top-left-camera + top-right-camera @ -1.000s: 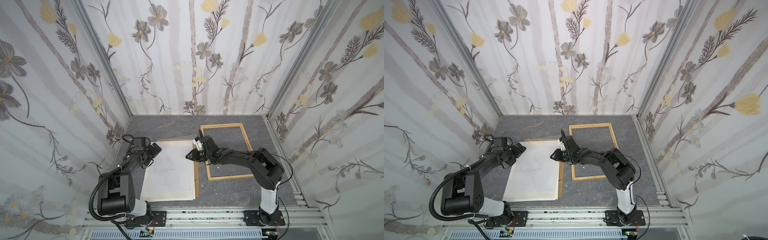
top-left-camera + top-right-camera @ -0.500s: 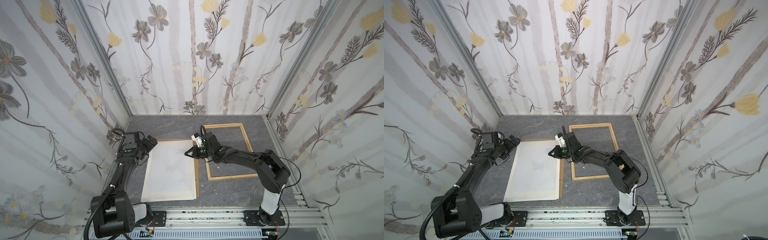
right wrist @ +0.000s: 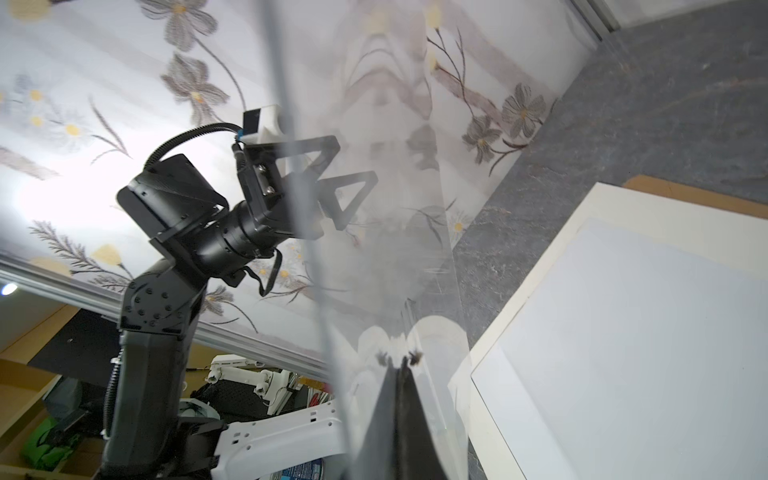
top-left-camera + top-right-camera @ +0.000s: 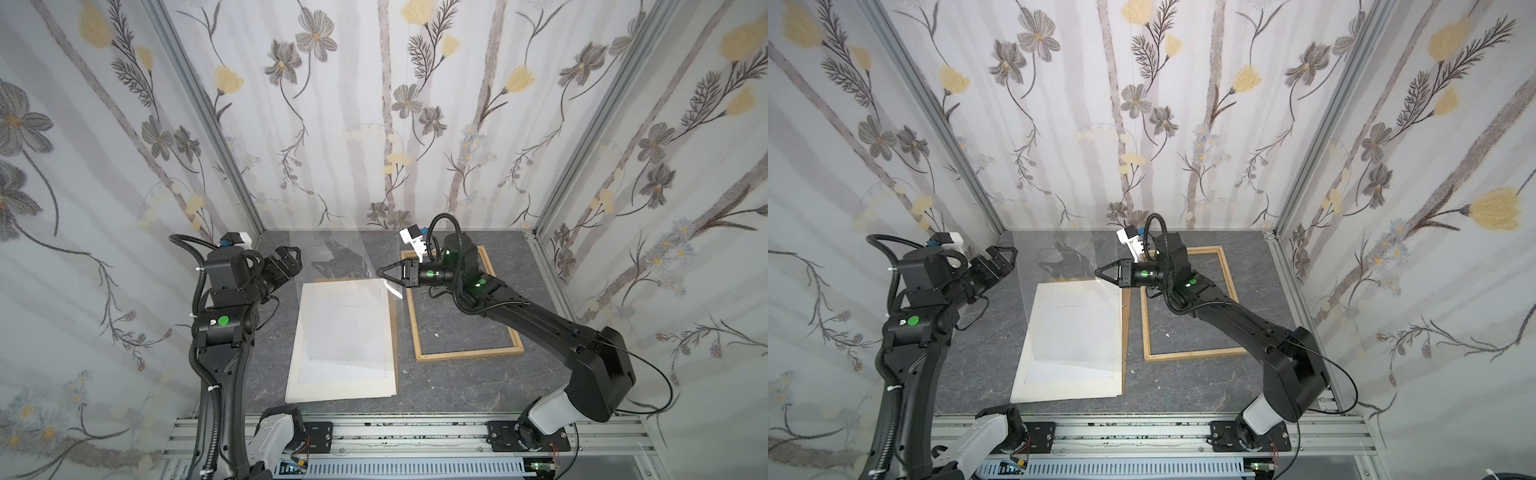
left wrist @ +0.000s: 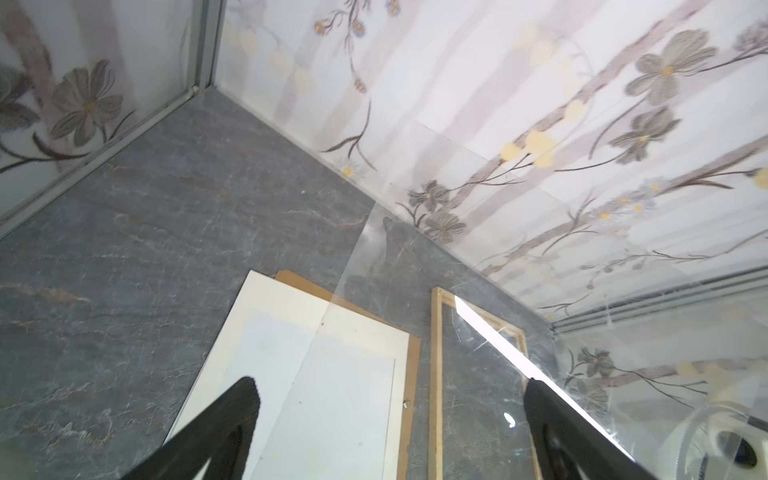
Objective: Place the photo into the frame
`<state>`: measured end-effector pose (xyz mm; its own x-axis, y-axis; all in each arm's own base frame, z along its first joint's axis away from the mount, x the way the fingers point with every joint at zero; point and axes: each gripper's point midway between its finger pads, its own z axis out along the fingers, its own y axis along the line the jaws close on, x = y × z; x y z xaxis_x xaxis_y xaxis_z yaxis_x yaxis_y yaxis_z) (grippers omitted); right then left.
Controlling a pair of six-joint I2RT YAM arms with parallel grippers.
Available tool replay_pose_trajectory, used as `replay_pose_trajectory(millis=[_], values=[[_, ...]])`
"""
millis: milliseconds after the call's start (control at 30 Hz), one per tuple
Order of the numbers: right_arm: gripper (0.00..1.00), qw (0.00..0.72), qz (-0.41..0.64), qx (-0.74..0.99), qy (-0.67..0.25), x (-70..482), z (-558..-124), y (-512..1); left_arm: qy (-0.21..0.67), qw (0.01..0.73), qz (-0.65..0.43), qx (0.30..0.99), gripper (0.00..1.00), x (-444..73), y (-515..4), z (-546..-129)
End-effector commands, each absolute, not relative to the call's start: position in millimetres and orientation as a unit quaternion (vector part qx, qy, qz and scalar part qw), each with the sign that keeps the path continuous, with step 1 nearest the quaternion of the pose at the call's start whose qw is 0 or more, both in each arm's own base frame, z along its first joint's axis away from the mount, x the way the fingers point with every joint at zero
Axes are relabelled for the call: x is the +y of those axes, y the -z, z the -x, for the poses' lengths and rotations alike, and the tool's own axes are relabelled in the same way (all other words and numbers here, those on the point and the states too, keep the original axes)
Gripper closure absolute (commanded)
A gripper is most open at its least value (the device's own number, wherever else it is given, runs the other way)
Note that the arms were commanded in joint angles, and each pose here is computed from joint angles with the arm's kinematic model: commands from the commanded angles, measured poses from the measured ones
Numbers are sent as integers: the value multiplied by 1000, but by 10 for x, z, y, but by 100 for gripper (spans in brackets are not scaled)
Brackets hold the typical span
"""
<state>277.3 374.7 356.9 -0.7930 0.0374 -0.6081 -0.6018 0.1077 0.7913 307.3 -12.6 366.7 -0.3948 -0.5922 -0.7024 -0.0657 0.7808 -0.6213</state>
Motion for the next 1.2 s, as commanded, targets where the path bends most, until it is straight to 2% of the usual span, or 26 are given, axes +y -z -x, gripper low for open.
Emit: replay_pose_trajectory(millis=[0,200,467,700,1100,1133,1167], values=[[100,281,224,681,-638,3533,-2712,-3853,309,525,162,777,0,-330,-3937,-2963],[100,325,222,673,-626,3107,-2663,-4144,355,536,109,758,0,-531,-4136,-2873],[100,369,218,654,-624,2590,-2511,-4520,447,506,36,736,0,-852,-4127,-2850],[100,362,222,641,-639,2498,-2380,-4609,528,473,-9,705,0,-1079,-4093,-2802],[100,344,219,625,-666,2503,-2343,-4581,544,421,-23,725,0,-1380,-3686,-2838],[100,342,218,626,-666,2506,-2351,-4555,548,419,-25,724,2,-1411,-3678,-2823],[100,338,215,629,-666,2513,-2373,-4515,553,417,-30,721,10,-1453,-3687,-2798]])
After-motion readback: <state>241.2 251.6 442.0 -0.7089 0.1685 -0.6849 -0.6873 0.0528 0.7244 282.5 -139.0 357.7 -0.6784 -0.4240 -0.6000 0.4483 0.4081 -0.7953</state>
